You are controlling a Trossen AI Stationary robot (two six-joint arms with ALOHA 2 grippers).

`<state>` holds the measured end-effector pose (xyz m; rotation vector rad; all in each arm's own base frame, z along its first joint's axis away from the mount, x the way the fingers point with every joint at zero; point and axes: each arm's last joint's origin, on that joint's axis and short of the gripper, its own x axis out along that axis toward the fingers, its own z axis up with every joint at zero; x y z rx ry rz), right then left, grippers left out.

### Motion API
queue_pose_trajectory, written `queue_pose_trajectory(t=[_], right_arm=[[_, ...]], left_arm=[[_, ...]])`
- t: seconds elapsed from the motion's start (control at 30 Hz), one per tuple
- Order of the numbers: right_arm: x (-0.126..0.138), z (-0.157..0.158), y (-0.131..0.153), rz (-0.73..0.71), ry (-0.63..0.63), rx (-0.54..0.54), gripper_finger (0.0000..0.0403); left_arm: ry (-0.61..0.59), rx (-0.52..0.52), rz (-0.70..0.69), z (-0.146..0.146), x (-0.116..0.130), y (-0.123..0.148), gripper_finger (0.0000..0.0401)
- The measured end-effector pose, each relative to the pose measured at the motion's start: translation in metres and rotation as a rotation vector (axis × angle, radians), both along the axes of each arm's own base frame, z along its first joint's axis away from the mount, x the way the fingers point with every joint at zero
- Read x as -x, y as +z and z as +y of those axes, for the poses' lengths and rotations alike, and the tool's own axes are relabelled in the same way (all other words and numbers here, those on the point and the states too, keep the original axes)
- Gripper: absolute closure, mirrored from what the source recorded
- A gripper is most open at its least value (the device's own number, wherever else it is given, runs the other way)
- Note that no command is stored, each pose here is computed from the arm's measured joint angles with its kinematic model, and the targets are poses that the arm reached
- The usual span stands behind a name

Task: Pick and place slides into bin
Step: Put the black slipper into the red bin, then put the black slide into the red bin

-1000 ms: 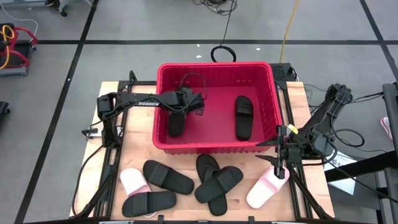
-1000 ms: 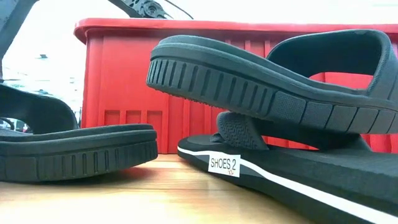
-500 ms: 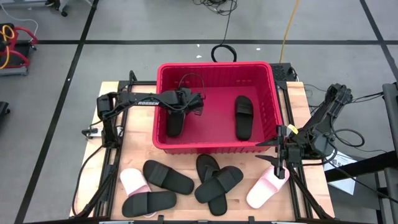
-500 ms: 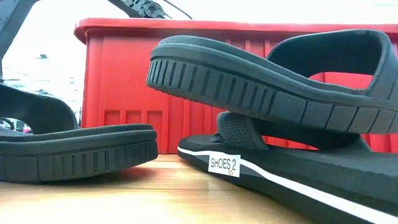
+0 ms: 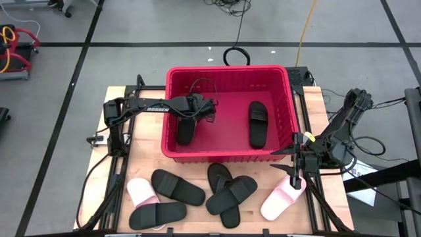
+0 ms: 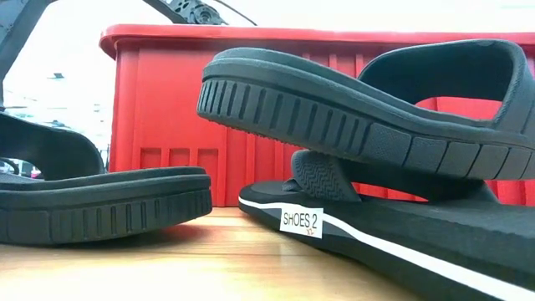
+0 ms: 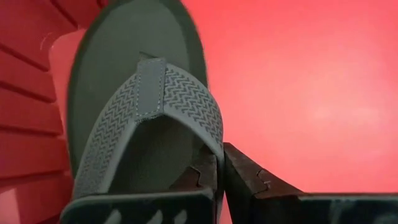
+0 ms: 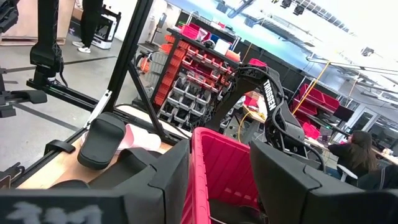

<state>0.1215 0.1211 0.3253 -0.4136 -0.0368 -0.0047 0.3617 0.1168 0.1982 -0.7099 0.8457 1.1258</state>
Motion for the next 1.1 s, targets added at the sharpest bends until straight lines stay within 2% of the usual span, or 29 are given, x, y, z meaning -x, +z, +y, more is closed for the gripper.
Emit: queue_pose_trajectory(t=[0.2, 0.57, 0.8, 0.9, 1.1], right_arm=[[0.000, 0.000, 0.000, 0.000, 0.000, 0.000, 0.0243], [0.000, 0.000, 0.000, 0.000, 0.000, 0.000, 0.0243], [0.000, 0.000, 0.000, 0.000, 0.000, 0.002, 0.0243], [0.000, 0.000, 0.000, 0.000, -0.002, 0.017, 0.0243], [0.000, -0.001, 0.001, -0.005, -0.021, 0.083, 0.0243]], left_arm=[[-0.003, 0.016, -0.004, 0.000, 0.000, 0.000, 0.0383], [0.002, 0.023, -0.004, 0.003, 0.001, 0.000, 0.0279], [-0.044, 0.086, -0.015, 0.013, 0.005, 0.002, 0.0252], [-0.093, 0.084, -0.026, 0.016, 0.008, 0.011, 0.0252], [-0.210, -0.029, -0.098, 0.013, 0.018, 0.052, 0.0252]])
